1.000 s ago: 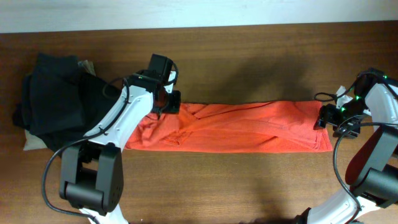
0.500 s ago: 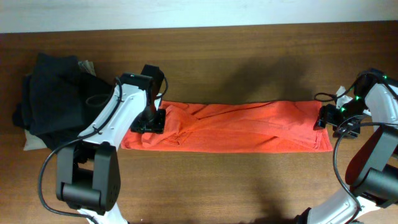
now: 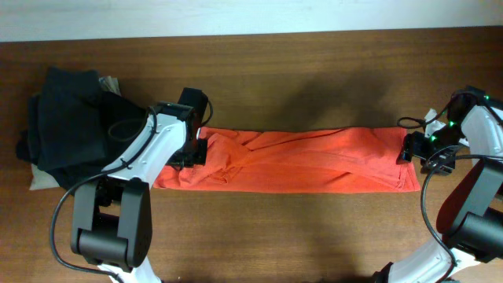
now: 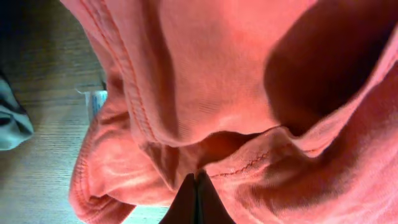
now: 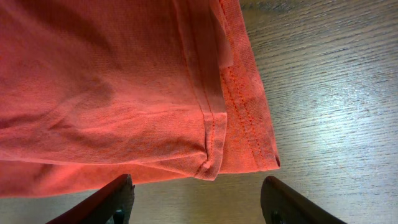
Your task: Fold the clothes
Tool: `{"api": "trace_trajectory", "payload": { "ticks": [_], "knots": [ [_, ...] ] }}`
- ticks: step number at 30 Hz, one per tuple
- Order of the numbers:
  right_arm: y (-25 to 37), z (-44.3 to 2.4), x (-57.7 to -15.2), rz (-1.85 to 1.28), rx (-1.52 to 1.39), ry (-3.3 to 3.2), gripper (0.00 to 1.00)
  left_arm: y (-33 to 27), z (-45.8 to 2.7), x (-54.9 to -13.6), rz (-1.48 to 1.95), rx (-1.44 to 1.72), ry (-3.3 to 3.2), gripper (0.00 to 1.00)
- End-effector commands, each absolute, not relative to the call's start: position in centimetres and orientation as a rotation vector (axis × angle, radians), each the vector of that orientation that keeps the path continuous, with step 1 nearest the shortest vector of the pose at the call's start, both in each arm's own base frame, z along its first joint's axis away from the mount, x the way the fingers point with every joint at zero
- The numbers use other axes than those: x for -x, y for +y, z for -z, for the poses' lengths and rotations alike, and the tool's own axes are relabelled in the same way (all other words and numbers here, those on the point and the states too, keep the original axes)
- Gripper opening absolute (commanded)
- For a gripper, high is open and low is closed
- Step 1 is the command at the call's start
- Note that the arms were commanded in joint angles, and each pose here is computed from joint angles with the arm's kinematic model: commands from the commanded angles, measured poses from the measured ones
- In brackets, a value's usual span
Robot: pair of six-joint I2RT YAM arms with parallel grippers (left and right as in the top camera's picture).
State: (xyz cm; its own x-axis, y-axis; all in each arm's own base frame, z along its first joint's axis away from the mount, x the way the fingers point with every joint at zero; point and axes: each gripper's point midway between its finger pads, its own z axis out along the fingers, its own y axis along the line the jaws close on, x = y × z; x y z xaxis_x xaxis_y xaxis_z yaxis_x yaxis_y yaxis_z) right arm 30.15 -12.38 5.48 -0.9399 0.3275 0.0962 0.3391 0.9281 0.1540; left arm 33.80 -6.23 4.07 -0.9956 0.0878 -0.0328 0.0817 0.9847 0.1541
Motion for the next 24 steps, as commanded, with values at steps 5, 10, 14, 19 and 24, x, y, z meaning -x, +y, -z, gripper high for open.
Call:
{"api": "trace_trajectory", "payload": {
  "ticks": [5, 10, 14, 19, 24],
  "knots": [
    [-12.1, -5.8, -30.1, 0.277, 0.535, -3.022, 0.7, -1.5, -7.7, -37.8, -0.329, 0.13, 2.902, 0.0],
    [-12.1, -5.8, -30.1, 0.277, 0.535, -3.021, 0.7, -2.5, -7.3, -37.2, -0.225, 0.124, 2.947, 0.53],
    [-12.2, -5.8, -30.1, 0.276, 0.535, -3.021, 0.7, -2.7, -10.8, -37.9, -0.16, 0.143, 2.889, 0.53],
    [-12.5, -5.0, -30.9, 0.264, 0.427, -3.083, 0.79, -8.0, -11.8, -36.3, 0.257, 0.078, 2.937, 0.53],
    [-13.4, -2.6, -32.7, 0.229, 0.371, -3.169, 0.82, -8.3, -11.7, -35.8, 0.254, 0.068, 2.957, 0.53]
  ]
}}
